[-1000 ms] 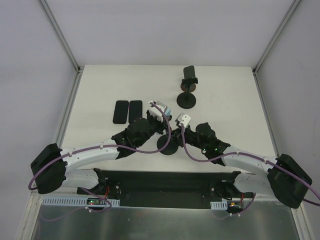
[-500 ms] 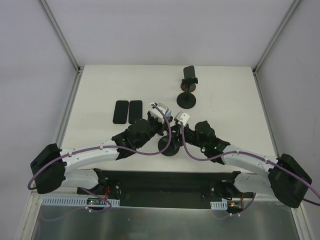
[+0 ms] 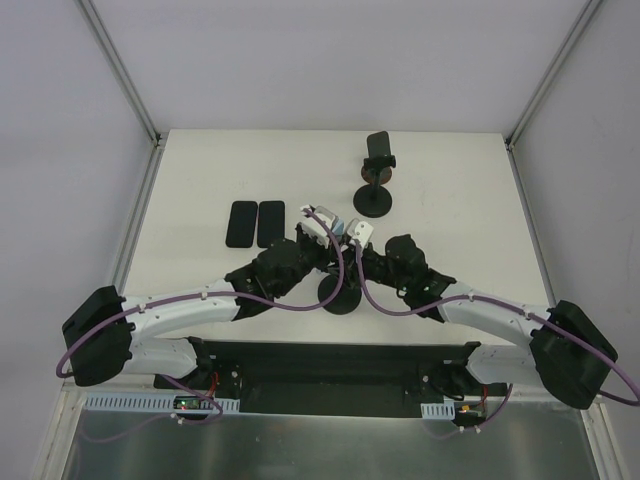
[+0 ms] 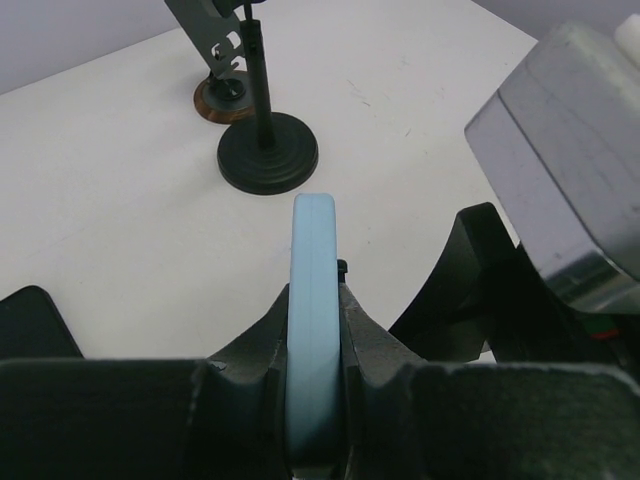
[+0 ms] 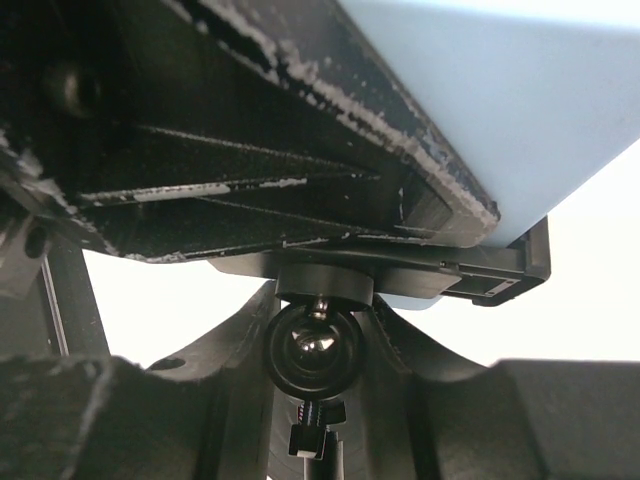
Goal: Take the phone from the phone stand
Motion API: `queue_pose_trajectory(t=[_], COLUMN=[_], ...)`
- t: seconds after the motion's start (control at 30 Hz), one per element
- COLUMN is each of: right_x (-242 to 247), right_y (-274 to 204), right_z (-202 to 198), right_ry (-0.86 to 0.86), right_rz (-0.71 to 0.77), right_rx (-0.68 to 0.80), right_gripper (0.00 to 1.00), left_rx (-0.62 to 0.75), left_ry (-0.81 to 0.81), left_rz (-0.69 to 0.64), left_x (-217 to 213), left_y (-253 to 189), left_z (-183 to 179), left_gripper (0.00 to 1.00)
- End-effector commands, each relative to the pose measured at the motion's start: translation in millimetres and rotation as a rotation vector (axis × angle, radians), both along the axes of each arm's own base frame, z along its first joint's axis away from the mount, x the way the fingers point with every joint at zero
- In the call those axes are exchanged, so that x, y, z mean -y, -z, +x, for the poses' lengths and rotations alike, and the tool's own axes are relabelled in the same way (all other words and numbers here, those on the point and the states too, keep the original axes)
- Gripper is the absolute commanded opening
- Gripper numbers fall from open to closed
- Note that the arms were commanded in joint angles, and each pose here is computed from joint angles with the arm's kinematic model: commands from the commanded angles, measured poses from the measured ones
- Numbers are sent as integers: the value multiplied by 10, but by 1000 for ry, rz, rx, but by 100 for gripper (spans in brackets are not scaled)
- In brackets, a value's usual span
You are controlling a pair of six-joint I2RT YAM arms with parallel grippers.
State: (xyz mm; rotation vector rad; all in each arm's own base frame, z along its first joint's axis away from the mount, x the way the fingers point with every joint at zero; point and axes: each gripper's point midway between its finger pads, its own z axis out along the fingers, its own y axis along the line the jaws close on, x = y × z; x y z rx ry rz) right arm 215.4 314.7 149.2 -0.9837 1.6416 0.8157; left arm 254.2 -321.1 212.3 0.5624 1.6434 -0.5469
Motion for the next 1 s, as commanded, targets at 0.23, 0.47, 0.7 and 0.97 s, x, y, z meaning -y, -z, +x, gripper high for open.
queue_pose_trajectory(t=[0.23, 0.47, 0.7, 0.97], right_x=[-377, -361, -291, -205], right_y=[-243, -227, -205, -165], right_z=[-566, -602, -576, -512], right_ry=[-359, -364, -346, -324], right_rz=[63, 54, 43, 36], right_rx=[-17, -15, -8, -22], right_gripper=[1, 1, 1, 1], left_rx=[-13, -10, -1, 15], left_ry=[67, 79, 3, 7], left_rz=[-225, -245, -264, -229], left_x=[262, 331, -28, -451], left_y=[-240, -271, -277, -263], left_z=[132, 228, 329, 368], left_gripper=[0, 0, 0, 0])
